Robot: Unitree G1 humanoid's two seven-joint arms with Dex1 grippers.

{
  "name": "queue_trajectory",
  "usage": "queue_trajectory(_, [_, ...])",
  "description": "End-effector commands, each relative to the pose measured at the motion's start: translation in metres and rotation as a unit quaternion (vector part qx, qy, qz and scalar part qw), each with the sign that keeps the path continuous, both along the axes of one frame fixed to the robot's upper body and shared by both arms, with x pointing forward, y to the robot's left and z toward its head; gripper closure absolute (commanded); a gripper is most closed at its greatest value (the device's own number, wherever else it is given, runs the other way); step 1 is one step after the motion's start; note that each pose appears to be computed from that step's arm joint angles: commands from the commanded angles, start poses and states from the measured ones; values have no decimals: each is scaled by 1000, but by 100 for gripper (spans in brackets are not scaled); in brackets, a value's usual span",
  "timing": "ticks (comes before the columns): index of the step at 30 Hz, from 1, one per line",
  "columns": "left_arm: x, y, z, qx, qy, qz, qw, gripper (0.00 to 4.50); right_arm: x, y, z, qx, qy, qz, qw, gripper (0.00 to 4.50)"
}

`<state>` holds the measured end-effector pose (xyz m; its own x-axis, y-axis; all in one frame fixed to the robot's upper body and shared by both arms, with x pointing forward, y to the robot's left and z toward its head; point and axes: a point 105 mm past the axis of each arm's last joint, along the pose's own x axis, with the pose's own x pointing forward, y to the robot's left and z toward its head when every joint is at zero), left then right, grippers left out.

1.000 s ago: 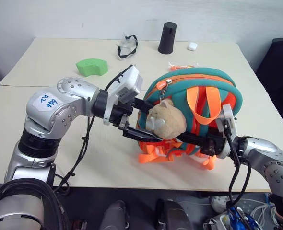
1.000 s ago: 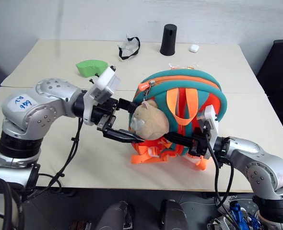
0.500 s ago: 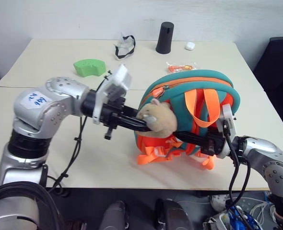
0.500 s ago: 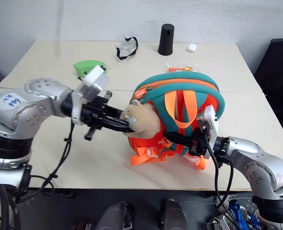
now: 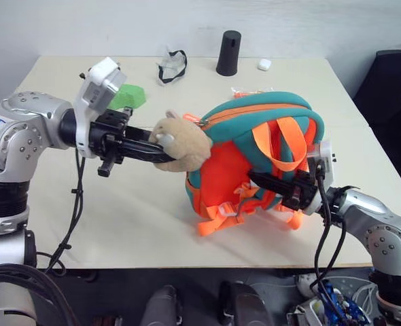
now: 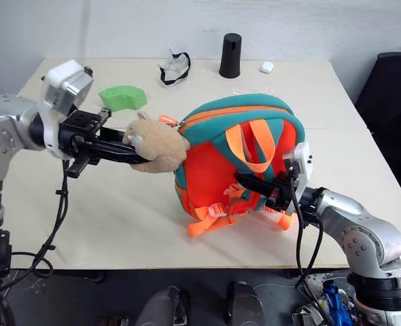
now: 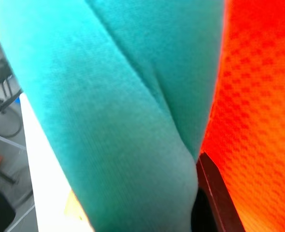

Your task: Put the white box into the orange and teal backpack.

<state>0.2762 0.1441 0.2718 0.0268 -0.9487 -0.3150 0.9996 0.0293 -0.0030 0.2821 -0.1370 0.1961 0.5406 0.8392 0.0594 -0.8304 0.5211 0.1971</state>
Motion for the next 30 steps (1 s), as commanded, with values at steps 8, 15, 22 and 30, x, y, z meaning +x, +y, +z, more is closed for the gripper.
queue_trajectory(8, [-1,29,-62,139,-19,19,990,393,-17,-6,32,34,-44,52,997,450])
queue_trajectory(15, [-14,10,-105,174,-11,-19,985,393,-24,-5,49,75,-52,85,992,450])
queue_trajectory(22, [12,14,-152,287,-78,-6,955,393,-31,-4,58,95,-52,110,988,450])
queue_trajectory(30, [28,-21,-104,110,-51,28,992,322,-19,-10,54,84,-62,58,993,450])
